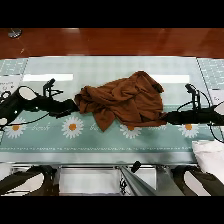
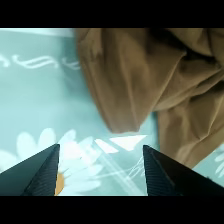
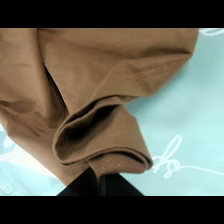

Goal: Fold the shirts.

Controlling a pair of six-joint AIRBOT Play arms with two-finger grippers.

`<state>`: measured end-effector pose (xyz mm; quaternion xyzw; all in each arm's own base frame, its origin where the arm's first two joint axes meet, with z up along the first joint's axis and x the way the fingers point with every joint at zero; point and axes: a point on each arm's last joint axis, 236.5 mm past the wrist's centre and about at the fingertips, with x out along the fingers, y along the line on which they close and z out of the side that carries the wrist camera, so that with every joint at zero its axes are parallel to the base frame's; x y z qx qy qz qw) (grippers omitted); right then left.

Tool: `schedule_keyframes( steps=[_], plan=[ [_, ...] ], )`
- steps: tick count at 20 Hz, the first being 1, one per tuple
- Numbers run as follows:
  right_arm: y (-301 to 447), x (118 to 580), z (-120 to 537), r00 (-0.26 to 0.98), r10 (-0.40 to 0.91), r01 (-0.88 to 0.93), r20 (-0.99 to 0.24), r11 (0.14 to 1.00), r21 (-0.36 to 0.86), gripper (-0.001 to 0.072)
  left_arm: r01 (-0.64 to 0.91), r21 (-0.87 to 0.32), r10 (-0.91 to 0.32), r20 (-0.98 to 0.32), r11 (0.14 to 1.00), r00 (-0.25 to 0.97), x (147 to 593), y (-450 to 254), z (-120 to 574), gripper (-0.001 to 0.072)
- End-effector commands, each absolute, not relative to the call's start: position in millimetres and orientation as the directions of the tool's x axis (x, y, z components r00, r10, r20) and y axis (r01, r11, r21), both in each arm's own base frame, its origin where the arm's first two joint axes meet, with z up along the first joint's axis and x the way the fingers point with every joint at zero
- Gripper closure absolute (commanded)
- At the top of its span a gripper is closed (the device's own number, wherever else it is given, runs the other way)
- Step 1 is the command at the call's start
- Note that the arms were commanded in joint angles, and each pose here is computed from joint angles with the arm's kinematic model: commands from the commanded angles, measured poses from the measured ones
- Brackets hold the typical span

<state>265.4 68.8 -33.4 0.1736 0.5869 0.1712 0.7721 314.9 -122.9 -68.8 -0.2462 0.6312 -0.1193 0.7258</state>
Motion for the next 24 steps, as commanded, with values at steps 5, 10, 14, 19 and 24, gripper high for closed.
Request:
schedule_keyframes(
  steps=[5, 10, 14, 19, 24],
  plan=[
    [68, 267, -33, 0.258, 0.463, -0.049, -0.848, 0.883, 0.467, 0.0678, -0.188, -0.564, -0.53, -0.823, 0.804, 0.202, 328, -168, -107, 0.0124],
    [70, 262, -33, 0.236, 0.473, -0.041, -0.849, 0.877, 0.478, 0.0677, -0.235, -0.625, -0.521, -0.763, 0.744, 0.382, 384, -162, -83, 0.0685],
    [75, 267, -12, 0.236, 0.498, -0.076, -0.834, 0.865, 0.495, 0.0678, 0.004, -0.67, -0.606, -0.669, 0.742, 0.432, 401, -167, 7, 0.0686],
    [76, 318, 162, 0.545, 0.486, -0.307, -0.683, 0.874, 0.377, 0.0678, 0.365, -0.554, -0.569, -0.252, 0.748, 0.783, 382, -128, 288, 0.0686],
    [41, 298, 430, 0.956, 0.255, -0.242, -0.143, 0.965, 0.103, 0.0679, 0.439, -0.216, -0.329, 0.406, 0.872, 0.853, 214, -75, 560, 0.0686]
  ],
)
